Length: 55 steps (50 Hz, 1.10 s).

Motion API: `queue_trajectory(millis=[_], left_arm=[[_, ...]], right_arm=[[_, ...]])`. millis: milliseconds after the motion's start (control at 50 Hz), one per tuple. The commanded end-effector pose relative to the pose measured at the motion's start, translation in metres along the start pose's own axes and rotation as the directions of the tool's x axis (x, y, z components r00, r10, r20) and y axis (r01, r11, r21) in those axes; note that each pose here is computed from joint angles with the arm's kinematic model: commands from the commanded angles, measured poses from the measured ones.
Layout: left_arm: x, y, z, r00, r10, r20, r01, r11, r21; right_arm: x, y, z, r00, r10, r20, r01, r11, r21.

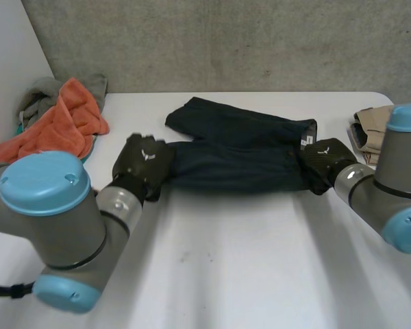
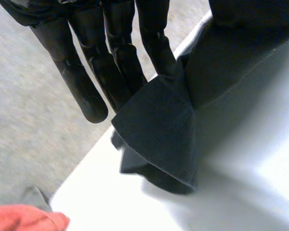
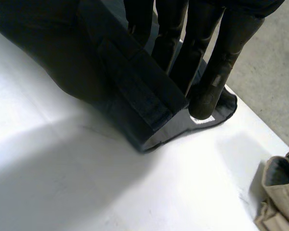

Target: Fold the laundry.

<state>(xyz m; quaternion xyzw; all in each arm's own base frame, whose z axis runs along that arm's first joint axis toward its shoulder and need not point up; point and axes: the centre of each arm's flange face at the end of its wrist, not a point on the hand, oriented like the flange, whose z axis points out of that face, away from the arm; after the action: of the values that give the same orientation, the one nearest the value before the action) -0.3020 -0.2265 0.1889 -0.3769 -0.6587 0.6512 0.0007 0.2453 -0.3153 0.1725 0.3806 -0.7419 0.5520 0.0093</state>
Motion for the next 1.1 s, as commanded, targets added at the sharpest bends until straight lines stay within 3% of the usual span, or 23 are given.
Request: queue_trajectory(millis=[20, 100, 140, 200, 260, 340, 420, 480, 580, 620, 760, 940, 1040, 1100], left_arm=[[0.008, 0.008, -0.052, 0.988, 0.035, -0.148, -0.064, 0.978, -0.201], [0.016, 0.017, -0.086, 0.96, 0.061, -0.274, -0.154, 0.93, -0.334], [0.026, 0.022, -0.109, 0.927, 0.063, -0.37, -0.218, 0.893, -0.394], [0.038, 0.021, -0.131, 0.884, 0.069, -0.462, -0.284, 0.864, -0.415], [0.043, 0.019, -0.136, 0.872, 0.08, -0.483, -0.303, 0.863, -0.405], [0.044, 0.015, -0.13, 0.873, 0.089, -0.479, -0.302, 0.871, -0.387], [0.044, 0.006, -0.102, 0.877, 0.153, -0.456, -0.323, 0.889, -0.323], [0.039, -0.004, -0.064, 0.899, 0.21, -0.385, -0.319, 0.915, -0.247], [0.016, -0.015, 0.017, 0.952, 0.254, -0.17, -0.275, 0.955, -0.113], [0.012, -0.02, 0.04, 0.958, 0.269, -0.103, -0.275, 0.96, -0.054], [0.004, -0.023, 0.114, 0.924, 0.353, 0.143, -0.372, 0.919, 0.132], [0.023, -0.006, 0.083, 0.938, 0.347, 0.023, -0.347, 0.936, 0.064], [0.019, 0.0, 0.037, 0.929, 0.353, -0.116, -0.361, 0.931, -0.056], [0.022, 0.008, 0.025, 0.919, 0.35, -0.183, -0.373, 0.921, -0.112]], right_arm=[[-0.009, -0.001, -0.056, 0.976, -0.201, 0.081, 0.207, 0.976, -0.073], [-0.016, 0.013, -0.084, 0.934, -0.31, 0.178, 0.338, 0.928, -0.157], [-0.019, 0.023, -0.1, 0.904, -0.346, 0.252, 0.401, 0.891, -0.214], [-0.02, 0.031, -0.121, 0.874, -0.362, 0.324, 0.451, 0.853, -0.262], [-0.024, 0.035, -0.131, 0.863, -0.341, 0.373, 0.453, 0.848, -0.274], [-0.027, 0.039, -0.134, 0.861, -0.325, 0.393, 0.45, 0.846, -0.287], [-0.023, 0.035, -0.131, 0.866, -0.338, 0.369, 0.449, 0.85, -0.275], [-0.016, 0.025, -0.122, 0.88, -0.361, 0.31, 0.439, 0.867, -0.236], [0.009, 0.002, -0.083, 0.943, -0.322, 0.087, 0.331, 0.934, -0.132], [0.014, -0.001, -0.069, 0.952, -0.303, 0.045, 0.306, 0.946, -0.105], [0.024, -0.009, -0.033, 0.956, -0.282, -0.077, 0.276, 0.958, -0.073], [0.001, 0.015, -0.042, 0.955, -0.295, 0.029, 0.296, 0.939, -0.174], [-0.013, 0.021, -0.065, 0.91, -0.366, 0.197, 0.404, 0.89, -0.21], [-0.012, 0.019, -0.066, 0.891, -0.397, 0.221, 0.44, 0.873, -0.209]])
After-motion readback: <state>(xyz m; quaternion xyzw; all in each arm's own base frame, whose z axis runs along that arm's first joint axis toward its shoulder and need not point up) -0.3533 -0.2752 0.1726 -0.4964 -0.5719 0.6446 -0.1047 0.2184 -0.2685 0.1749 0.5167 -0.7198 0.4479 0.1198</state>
